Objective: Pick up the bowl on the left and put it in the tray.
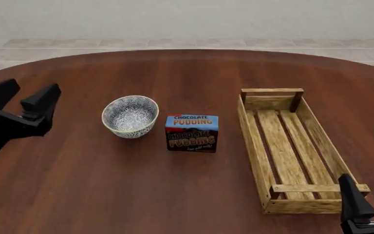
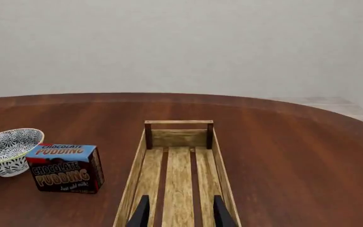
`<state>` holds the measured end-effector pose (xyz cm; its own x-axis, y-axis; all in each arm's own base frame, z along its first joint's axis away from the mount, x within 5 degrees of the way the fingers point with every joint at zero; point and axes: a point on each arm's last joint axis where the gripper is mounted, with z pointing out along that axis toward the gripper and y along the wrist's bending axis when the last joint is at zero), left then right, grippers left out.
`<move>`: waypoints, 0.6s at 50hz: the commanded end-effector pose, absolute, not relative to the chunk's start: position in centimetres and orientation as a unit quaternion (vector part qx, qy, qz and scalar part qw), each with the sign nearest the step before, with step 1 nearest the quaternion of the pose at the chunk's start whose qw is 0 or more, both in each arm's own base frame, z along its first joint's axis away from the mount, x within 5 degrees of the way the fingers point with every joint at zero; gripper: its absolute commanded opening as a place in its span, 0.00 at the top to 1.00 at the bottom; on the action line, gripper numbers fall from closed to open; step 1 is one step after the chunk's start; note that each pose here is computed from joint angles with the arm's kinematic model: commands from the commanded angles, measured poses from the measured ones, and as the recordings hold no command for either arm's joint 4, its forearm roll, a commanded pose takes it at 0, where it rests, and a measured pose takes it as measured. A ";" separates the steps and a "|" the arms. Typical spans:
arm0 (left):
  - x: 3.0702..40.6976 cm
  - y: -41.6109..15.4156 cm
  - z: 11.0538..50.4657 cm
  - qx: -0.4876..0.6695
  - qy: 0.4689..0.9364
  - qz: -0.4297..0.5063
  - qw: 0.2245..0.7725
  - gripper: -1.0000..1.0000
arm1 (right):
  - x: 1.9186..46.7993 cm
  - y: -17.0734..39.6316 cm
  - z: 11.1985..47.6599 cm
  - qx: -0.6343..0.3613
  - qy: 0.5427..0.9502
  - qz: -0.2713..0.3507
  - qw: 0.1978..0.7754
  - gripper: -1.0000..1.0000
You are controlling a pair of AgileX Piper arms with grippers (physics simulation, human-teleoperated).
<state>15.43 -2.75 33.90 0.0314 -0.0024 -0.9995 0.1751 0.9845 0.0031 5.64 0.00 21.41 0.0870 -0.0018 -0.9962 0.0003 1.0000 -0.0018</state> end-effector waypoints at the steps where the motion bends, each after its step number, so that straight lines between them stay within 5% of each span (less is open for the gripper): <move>1: 19.1 -4.0 35.6 0.061 0.718 -0.083 0.688 0.00 | 5.6 0.0 21.4 -0.001 0.676 -0.001 0.737 0.00; 30: 26.0 -4.5 38.5 0.080 0.755 -0.042 0.649 0.00 | 5.6 0.0 21.4 -0.001 0.676 -0.001 0.737 0.00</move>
